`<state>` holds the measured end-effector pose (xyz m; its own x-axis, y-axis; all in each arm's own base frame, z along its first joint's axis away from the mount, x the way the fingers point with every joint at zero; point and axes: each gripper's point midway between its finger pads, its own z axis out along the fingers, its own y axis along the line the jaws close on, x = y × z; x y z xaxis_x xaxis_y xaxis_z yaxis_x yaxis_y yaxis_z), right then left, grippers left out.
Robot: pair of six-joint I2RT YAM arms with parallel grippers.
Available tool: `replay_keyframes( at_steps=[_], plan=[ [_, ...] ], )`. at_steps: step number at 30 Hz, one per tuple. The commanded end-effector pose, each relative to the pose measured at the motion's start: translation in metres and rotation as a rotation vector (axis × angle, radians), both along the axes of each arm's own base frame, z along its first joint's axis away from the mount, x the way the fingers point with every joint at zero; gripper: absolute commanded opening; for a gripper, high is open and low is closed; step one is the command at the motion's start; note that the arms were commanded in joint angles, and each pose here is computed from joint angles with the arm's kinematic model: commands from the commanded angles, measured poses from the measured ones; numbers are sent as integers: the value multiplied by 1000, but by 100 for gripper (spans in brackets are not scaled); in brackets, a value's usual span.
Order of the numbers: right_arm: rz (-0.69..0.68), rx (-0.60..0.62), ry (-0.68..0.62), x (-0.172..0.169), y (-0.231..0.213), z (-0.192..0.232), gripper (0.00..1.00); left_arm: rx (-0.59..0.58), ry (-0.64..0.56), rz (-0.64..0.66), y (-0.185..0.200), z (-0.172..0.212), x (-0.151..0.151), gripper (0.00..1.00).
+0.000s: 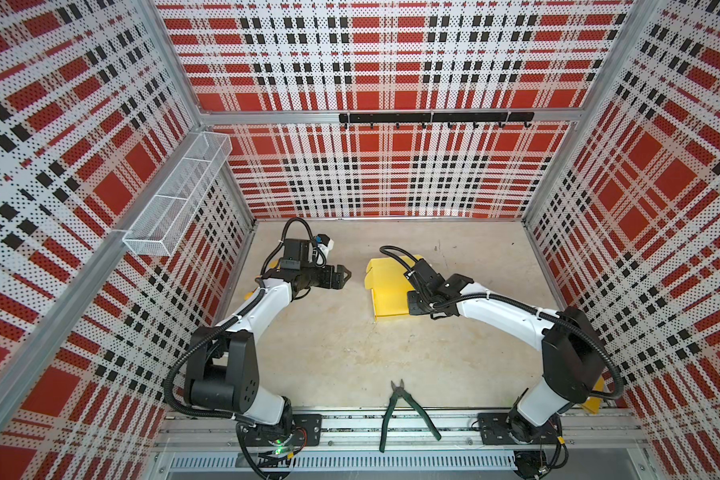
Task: Fold the paper box
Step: 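Carry the cube with the right gripper into the box's open end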
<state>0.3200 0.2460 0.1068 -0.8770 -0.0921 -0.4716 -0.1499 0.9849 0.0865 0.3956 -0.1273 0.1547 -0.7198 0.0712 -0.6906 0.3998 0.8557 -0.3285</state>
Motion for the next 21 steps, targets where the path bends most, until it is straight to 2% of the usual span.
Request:
replay_keyframes(
  at_steps=[1, 15, 21],
  plan=[
    [29, 34, -38, 15, 18, 11, 30, -16, -27, -13, -5, 11, 3, 91],
    [51, 31, -11, 36, 46, 5, 30, -18, -56, -36, -12, 22, -2, 88],
    [45, 32, 46, 38, 59, -22, 30, -23, -58, -40, -13, 23, -3, 87]
  ],
)
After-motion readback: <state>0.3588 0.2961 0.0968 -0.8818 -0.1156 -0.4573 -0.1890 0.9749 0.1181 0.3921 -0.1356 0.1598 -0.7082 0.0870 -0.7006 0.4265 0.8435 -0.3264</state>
